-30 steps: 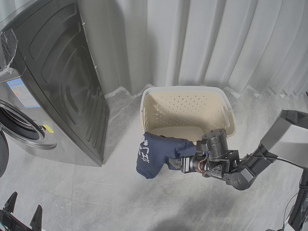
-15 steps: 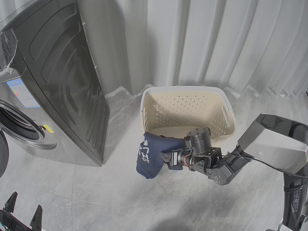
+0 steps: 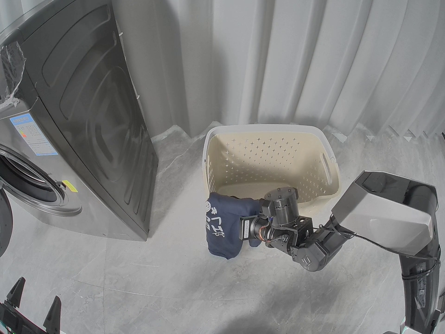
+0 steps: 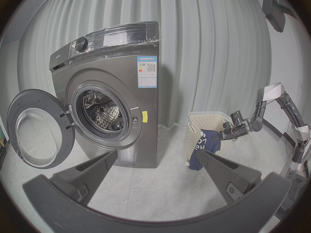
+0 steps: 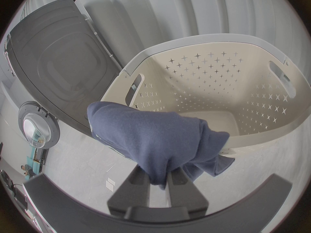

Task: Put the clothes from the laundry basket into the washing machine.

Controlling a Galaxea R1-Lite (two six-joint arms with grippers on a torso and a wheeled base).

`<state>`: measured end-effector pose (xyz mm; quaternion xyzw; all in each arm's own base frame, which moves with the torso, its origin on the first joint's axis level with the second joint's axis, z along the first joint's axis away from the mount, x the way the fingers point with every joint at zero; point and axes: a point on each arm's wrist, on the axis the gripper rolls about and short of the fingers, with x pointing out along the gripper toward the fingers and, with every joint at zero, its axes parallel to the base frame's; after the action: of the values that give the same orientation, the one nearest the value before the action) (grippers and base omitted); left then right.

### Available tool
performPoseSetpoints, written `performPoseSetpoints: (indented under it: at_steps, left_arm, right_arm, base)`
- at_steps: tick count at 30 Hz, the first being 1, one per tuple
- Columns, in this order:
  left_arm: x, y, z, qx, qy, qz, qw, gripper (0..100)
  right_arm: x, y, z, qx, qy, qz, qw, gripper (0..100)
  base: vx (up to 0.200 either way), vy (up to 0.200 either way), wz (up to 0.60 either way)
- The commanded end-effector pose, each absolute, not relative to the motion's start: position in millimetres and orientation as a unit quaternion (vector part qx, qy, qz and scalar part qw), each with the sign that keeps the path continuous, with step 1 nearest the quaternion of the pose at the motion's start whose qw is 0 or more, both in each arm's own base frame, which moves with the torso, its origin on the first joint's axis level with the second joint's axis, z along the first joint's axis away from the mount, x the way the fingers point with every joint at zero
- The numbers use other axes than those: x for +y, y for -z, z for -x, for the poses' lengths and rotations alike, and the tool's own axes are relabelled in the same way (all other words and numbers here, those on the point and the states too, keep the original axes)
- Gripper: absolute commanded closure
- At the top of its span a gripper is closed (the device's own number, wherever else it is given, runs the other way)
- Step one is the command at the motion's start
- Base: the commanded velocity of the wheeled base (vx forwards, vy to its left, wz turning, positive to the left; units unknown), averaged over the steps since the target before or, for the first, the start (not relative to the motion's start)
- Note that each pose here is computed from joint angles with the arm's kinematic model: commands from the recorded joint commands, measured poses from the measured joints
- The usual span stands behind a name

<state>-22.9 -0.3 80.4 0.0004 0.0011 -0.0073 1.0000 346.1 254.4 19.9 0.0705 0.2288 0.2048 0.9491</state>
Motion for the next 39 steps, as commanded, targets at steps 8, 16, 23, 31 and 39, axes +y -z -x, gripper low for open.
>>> performPoseSetpoints:
  at_steps: [8, 16, 23, 31, 39]
  left_arm:
    - [0, -76, 23, 0.001, 0.007, 0.002, 1.000, 0]
    - [0, -76, 23, 0.001, 0.008, -0.001, 1.000, 0]
    - [0, -76, 23, 0.001, 0.008, -0.002, 1.000, 0]
    - [0, -76, 23, 0.001, 0.008, -0.001, 1.000, 0]
    - [0, -76, 23, 0.002, 0.008, 0.000, 1.000, 0]
  right_arm:
    - [218, -100, -292, 0.183, -0.221, -0.089, 0.954, 100]
    - [155, -182, -208, 0.086, -0.255, -0.109, 0.957, 100]
    - [125, -207, -166, 0.037, -0.287, -0.122, 0.949, 100]
    - [121, -206, -165, 0.030, -0.292, -0.100, 0.951, 100]
    - [121, -201, -162, 0.039, -0.294, -0.096, 0.950, 100]
  base:
    - [0.000, 0.000, 0.00]
    - [0.000, 0.000, 0.00]
    - [0.000, 0.000, 0.00]
    - [-0.150, 0.000, 0.00]
    - [0.000, 0.000, 0.00]
